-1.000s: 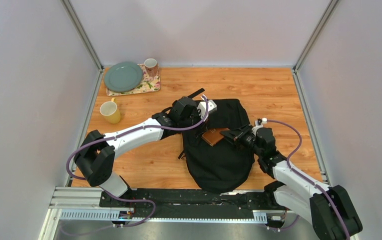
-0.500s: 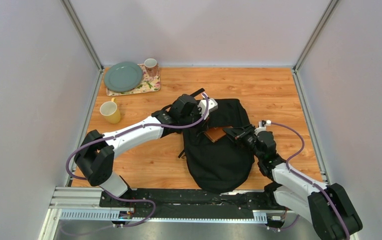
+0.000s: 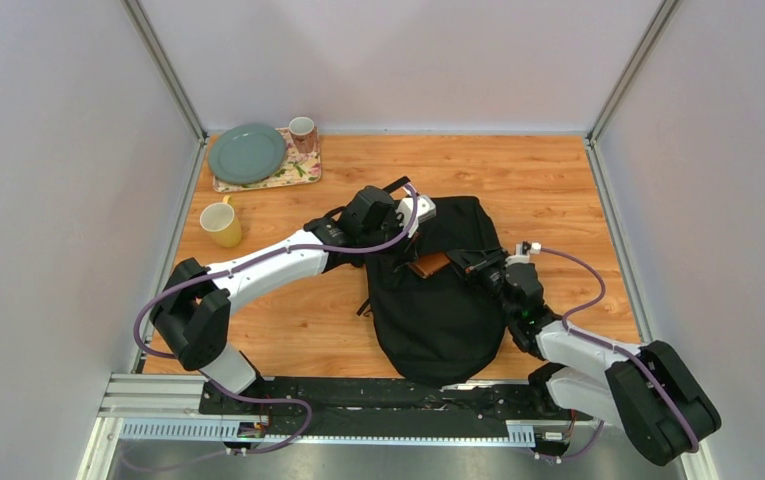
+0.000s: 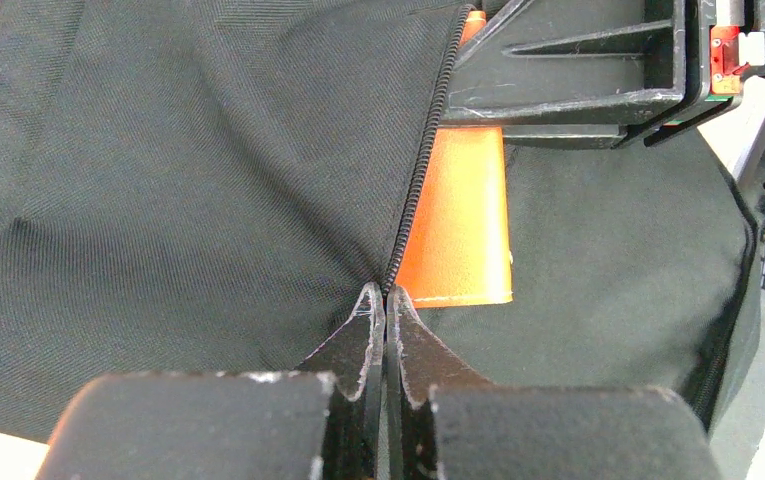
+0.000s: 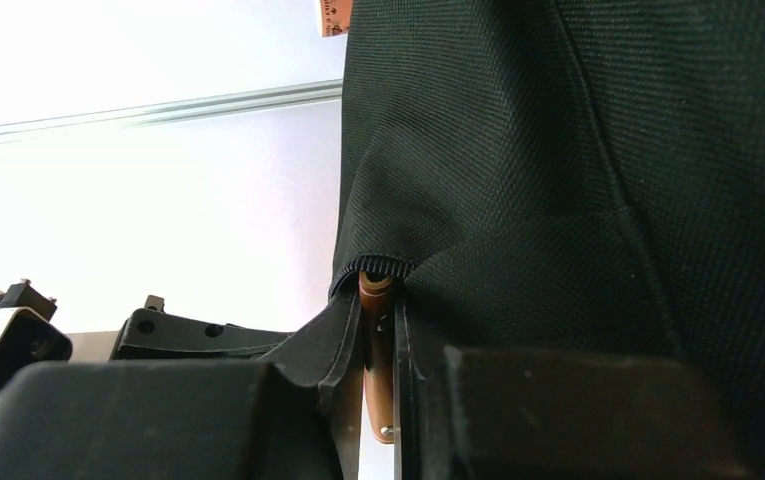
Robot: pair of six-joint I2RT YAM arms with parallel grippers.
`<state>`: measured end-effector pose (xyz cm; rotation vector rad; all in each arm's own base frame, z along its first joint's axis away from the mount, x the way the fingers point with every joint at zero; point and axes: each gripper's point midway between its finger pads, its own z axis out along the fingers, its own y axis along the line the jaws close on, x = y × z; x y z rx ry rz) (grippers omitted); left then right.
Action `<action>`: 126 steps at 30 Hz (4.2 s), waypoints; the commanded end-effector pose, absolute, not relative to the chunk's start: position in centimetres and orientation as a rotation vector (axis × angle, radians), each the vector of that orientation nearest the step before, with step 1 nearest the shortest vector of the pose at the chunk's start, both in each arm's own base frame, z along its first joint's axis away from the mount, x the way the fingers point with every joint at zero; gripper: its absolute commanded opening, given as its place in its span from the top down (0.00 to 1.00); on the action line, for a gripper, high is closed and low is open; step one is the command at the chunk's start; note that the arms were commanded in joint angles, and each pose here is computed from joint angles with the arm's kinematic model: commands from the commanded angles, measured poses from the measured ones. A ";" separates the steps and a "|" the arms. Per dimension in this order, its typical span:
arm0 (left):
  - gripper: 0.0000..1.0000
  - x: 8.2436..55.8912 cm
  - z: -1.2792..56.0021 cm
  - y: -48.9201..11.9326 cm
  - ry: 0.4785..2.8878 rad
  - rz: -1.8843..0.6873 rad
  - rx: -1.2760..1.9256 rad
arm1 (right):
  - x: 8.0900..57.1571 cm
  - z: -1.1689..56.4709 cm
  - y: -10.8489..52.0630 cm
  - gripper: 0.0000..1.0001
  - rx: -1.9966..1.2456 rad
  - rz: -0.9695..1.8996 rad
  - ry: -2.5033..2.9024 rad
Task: Pack the student bag
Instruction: Place the personal item in the student bag.
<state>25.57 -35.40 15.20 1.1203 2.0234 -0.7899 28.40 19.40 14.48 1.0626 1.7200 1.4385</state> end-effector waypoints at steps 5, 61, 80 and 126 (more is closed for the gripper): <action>1.00 23.4 16.6 -36.6 2.028 -0.922 1.152 | 29.9 17.8 17.0 1.00 1.104 1.232 1.686; 1.00 22.9 18.6 -37.7 2.013 -1.024 1.142 | 30.4 20.0 18.9 1.00 1.005 1.396 1.513; 1.00 23.5 17.3 -37.0 2.051 -0.955 1.100 | 34.3 15.7 23.0 0.97 1.005 1.151 1.641; 0.76 23.2 14.2 -37.1 2.162 -1.140 1.059 | 28.5 15.3 14.3 0.49 0.695 0.527 1.970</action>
